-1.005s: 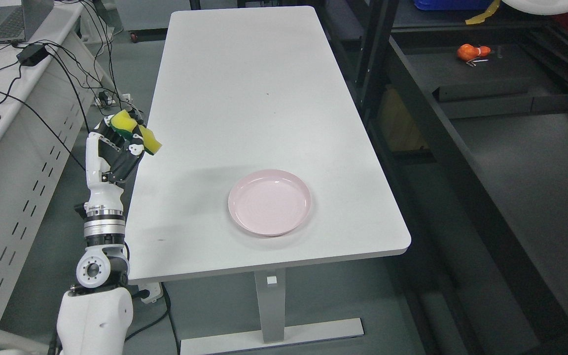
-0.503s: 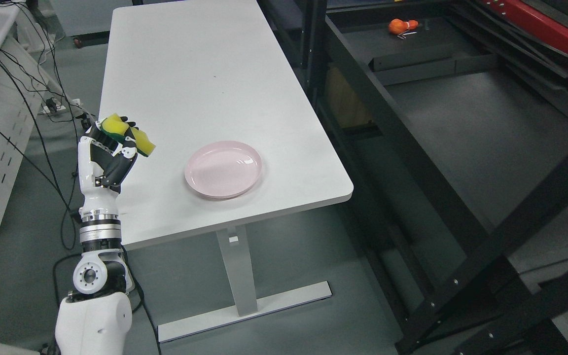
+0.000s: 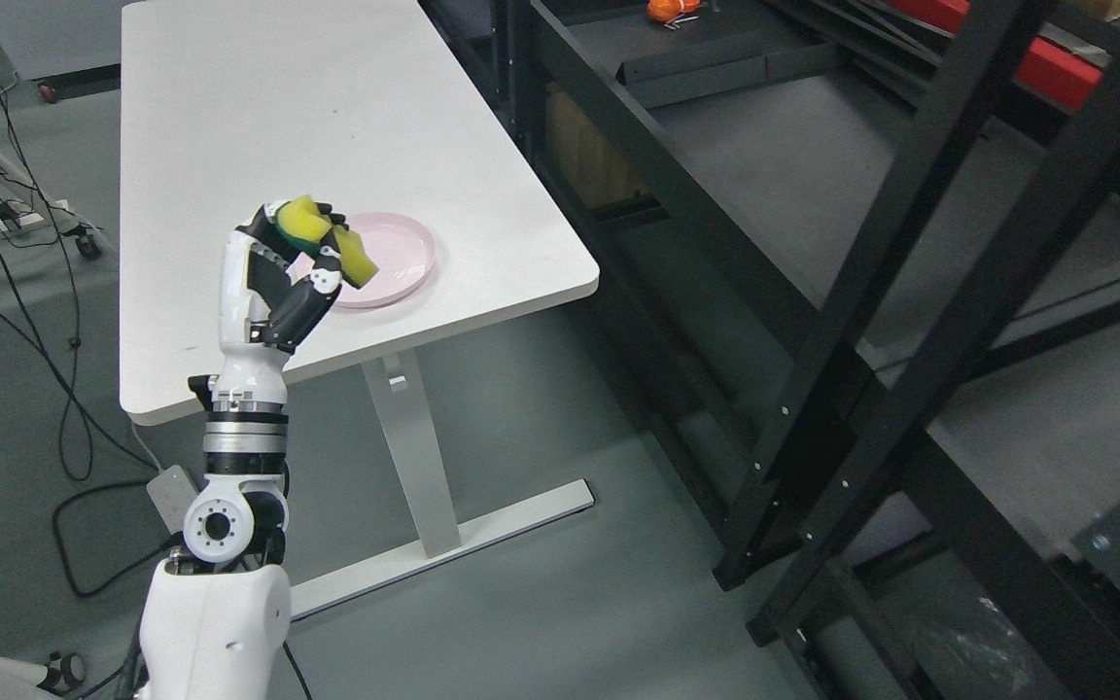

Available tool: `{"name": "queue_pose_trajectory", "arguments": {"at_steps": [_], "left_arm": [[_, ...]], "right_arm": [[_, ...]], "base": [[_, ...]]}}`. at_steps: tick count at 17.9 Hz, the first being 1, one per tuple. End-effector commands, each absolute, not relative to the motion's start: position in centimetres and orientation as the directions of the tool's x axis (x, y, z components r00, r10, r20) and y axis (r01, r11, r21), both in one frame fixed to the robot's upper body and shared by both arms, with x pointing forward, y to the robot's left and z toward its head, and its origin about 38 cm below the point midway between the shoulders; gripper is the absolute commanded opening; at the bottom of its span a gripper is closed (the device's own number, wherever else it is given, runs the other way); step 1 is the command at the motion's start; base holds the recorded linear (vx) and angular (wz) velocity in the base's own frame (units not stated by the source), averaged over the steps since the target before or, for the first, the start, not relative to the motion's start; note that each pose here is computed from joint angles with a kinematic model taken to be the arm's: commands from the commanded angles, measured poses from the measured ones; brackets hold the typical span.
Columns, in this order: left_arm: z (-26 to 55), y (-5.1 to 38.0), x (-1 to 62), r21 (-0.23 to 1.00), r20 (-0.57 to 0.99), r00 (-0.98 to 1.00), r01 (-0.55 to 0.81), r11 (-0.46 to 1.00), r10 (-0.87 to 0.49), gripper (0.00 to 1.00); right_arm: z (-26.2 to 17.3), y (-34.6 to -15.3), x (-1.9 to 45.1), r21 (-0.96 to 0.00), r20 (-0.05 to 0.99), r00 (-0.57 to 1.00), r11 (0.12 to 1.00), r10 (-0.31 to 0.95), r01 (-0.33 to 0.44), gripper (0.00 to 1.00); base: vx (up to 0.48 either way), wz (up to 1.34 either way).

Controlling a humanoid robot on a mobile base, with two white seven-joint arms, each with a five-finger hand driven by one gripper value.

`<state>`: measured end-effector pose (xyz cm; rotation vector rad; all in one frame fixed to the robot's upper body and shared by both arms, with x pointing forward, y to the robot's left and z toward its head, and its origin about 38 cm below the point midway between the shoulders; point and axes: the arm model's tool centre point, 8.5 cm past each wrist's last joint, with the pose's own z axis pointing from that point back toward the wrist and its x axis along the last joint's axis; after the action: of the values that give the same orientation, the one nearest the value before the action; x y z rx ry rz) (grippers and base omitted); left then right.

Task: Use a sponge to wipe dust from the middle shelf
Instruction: 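Turn toward the grey shelf rack holding the sponge in the left hand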

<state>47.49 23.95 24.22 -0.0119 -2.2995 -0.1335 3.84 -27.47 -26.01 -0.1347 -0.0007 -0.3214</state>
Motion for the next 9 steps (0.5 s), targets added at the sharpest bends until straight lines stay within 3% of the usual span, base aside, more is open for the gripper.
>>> {"name": "queue_pose_trajectory", "arguments": {"at_steps": [1,5,9], "left_arm": [[32.7,12.4,46.6,0.538,0.473,-0.861,0.113,0.835,-0.188,0.0],[41.3,6.4,45.9,0.761,0.127,-0.948,-0.095,0.641,-0.291,0.0],[48.0,0.9,43.6,0.828,-0.226,-0.933,-0.336,0.448,-0.282,0.0]], "right_arm": [[-25.9,-28.7,4.3,-0.147,0.044,0.948,0.937,-0.314,0.317,1.0],[-25.9,-28.7,4.4,-0.147,0.045,0.948,0.937,-0.314,0.317,1.0],[-25.9,-28.7,4.4,-0.147,0.045,0.948,0.937,-0.314,0.317,1.0]], "base": [[-0.385,-0.32],[-0.359,-0.45],[-0.291,-0.84]]}}
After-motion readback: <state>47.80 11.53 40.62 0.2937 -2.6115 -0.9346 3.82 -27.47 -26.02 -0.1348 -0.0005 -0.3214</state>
